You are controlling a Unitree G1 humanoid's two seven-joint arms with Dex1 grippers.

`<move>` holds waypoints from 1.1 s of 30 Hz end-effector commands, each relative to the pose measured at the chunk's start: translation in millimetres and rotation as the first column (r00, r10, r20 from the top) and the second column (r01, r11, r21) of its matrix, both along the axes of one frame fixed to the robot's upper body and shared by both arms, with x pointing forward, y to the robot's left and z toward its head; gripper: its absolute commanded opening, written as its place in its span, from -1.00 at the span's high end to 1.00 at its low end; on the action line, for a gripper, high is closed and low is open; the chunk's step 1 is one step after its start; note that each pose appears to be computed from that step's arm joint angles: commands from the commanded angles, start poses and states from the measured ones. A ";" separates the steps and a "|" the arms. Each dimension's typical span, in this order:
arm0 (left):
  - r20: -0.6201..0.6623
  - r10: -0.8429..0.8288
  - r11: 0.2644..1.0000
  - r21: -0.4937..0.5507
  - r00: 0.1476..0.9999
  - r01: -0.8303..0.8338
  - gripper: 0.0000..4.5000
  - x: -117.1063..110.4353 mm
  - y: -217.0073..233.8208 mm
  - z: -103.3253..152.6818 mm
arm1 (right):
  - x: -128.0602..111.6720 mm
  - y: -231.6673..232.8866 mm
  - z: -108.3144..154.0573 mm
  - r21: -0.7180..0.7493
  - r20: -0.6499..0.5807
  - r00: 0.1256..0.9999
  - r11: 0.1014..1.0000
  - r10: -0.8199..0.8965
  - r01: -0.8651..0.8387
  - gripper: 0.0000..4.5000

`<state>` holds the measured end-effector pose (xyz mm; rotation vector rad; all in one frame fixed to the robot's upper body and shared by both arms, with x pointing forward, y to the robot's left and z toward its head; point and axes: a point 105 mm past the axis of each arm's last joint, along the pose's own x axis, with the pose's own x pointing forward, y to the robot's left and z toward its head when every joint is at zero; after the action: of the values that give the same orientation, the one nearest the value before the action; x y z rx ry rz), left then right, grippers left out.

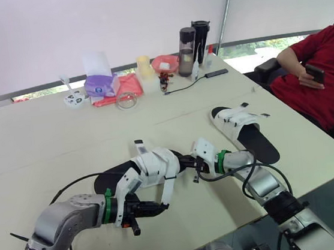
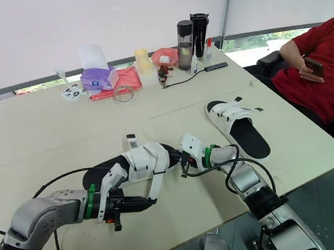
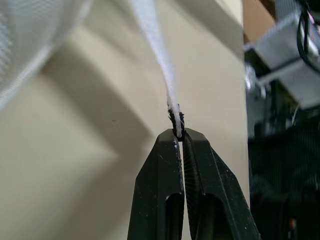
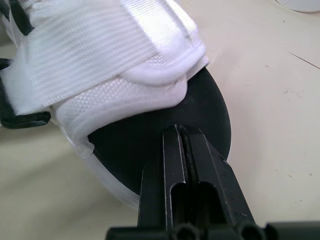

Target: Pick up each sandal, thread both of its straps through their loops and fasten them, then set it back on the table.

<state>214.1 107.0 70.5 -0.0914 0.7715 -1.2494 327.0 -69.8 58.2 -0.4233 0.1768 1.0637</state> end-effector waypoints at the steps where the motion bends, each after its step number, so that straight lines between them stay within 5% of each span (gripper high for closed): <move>1: 0.079 -0.135 0.991 0.002 0.988 0.135 0.98 -11.4 -6.9 6.4 | -22.8 -43.0 -82.6 -0.220 -0.252 0.956 0.971 -0.149 0.093 1.00; 6: 0.366 -0.226 0.973 0.030 0.903 0.231 0.98 2.4 -9.0 26.2 | -22.4 -44.9 -82.7 -0.224 -0.251 0.956 0.970 -0.153 0.096 1.00; 10: 0.414 -0.279 0.958 0.059 0.866 0.280 0.98 -0.6 -5.9 27.4 | -21.7 -44.9 -82.5 -0.225 -0.250 0.956 0.970 -0.153 0.096 1.00; 14: 0.392 -0.294 0.951 0.024 0.872 0.309 0.98 -7.1 -10.1 33.7 | -20.8 -44.4 -82.2 -0.223 -0.248 0.957 0.970 -0.152 0.096 1.00; 21: 0.278 -0.211 0.942 -0.200 0.937 0.271 0.98 -6.0 -22.8 64.6 | -19.6 -42.9 -82.2 -0.222 -0.249 0.957 0.970 -0.149 0.094 1.00; 27: 0.245 -0.241 0.930 -0.217 0.939 0.295 0.98 -15.5 -23.4 67.1 | -18.6 -42.0 -82.3 -0.222 -0.247 0.957 0.970 -0.151 0.096 1.00; 33: 0.183 0.028 0.902 -0.429 0.983 0.055 0.98 34.2 -31.2 91.4 | -17.9 -40.2 -82.2 -0.218 -0.245 0.958 0.971 -0.151 0.098 1.00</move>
<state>237.4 70.0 148.3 -0.2755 0.3662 -1.4519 330.3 -70.9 59.6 -0.4252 0.1688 1.0487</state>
